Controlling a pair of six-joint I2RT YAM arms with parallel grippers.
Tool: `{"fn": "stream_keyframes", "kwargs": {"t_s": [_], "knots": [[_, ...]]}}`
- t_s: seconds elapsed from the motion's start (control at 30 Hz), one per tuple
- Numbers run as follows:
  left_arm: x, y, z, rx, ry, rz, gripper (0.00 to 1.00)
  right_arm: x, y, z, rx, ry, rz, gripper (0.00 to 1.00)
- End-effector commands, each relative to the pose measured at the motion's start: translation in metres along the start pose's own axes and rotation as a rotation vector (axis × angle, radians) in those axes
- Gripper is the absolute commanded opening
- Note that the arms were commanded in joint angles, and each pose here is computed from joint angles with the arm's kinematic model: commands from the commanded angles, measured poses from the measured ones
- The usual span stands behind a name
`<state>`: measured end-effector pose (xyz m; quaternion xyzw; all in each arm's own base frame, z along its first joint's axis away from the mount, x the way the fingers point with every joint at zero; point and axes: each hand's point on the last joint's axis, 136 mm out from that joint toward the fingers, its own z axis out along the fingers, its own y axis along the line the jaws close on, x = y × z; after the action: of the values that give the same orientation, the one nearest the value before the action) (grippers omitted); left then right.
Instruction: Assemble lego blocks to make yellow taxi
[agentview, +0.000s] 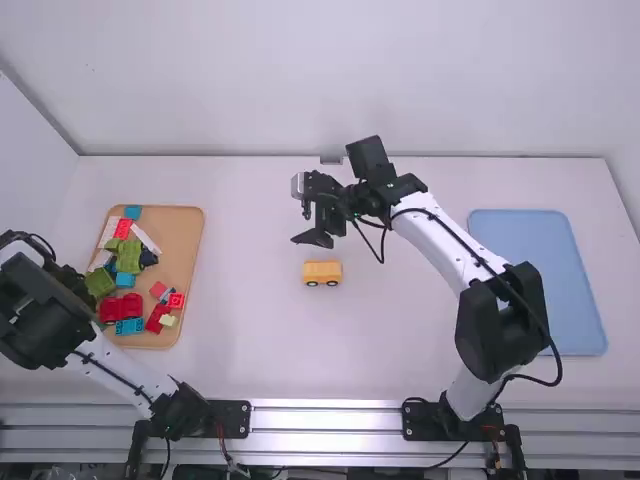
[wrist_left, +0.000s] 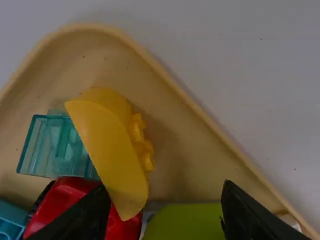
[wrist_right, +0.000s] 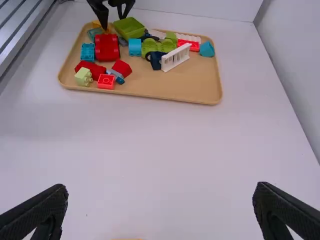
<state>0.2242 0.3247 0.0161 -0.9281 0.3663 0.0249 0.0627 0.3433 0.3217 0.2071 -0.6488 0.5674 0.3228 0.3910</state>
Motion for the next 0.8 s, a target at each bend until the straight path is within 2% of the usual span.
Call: {"fn": "stream_keyframes", "kwargs": {"t_s": [0.0, 0.27, 0.47, 0.53, 0.63, 0.77], "knots": [[-0.001, 0.007, 0.003, -0.022, -0.013, 0.009, 0.58, -0.009, 0.003, -0.004, 0.003, -0.013, -0.029, 0.98], [0.004, 0.017, 0.011, -0.049, -0.007, 0.016, 0.57, -0.006, 0.005, -0.004, -0.002, -0.009, -0.034, 0.99], [0.006, 0.024, 0.024, -0.045, -0.004, -0.052, 0.61, -0.006, 0.004, -0.004, -0.001, -0.010, -0.035, 0.99], [0.007, 0.026, 0.025, -0.046, -0.003, -0.052, 0.59, -0.006, 0.004, -0.004, -0.001, -0.010, -0.036, 0.98], [0.006, 0.028, 0.025, -0.054, -0.006, -0.055, 0.48, -0.007, 0.004, -0.003, -0.001, -0.011, -0.038, 0.99], [0.006, 0.029, 0.026, -0.059, -0.009, -0.056, 0.46, -0.007, 0.004, -0.004, 0.001, -0.011, -0.045, 0.99]]}}
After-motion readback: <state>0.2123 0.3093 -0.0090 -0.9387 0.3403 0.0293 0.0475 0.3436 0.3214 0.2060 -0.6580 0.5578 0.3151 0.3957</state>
